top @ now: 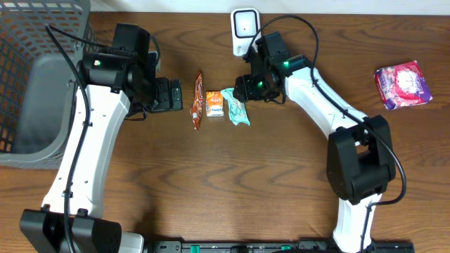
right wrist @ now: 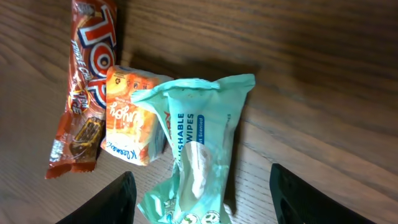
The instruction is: Scan the item barcode
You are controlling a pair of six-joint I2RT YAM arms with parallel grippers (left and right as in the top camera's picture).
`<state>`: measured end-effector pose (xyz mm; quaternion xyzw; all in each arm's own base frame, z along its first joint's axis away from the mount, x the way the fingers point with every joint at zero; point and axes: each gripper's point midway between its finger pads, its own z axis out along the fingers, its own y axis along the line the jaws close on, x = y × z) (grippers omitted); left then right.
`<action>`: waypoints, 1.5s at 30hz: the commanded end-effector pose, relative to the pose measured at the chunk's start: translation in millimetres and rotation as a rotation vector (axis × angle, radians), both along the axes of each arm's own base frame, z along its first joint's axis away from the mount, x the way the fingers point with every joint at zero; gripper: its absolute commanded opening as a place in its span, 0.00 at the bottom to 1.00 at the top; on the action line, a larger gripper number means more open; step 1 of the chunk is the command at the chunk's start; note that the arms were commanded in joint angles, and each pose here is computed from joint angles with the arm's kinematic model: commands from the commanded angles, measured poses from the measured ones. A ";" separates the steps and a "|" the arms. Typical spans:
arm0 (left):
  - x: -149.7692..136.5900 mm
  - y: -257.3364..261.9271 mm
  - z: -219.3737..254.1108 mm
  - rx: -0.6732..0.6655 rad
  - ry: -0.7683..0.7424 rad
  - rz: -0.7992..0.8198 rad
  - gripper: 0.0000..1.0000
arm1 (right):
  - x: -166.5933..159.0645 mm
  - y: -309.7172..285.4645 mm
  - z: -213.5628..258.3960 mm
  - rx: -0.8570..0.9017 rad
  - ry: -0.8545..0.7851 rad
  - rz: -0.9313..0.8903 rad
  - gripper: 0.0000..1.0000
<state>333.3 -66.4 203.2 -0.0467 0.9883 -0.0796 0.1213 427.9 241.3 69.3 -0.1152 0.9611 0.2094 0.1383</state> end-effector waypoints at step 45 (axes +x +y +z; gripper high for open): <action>-0.8 1.9 -2.0 0.009 0.007 0.008 0.98 | -22.7 36.2 -21.1 0.292 0.195 0.003 0.01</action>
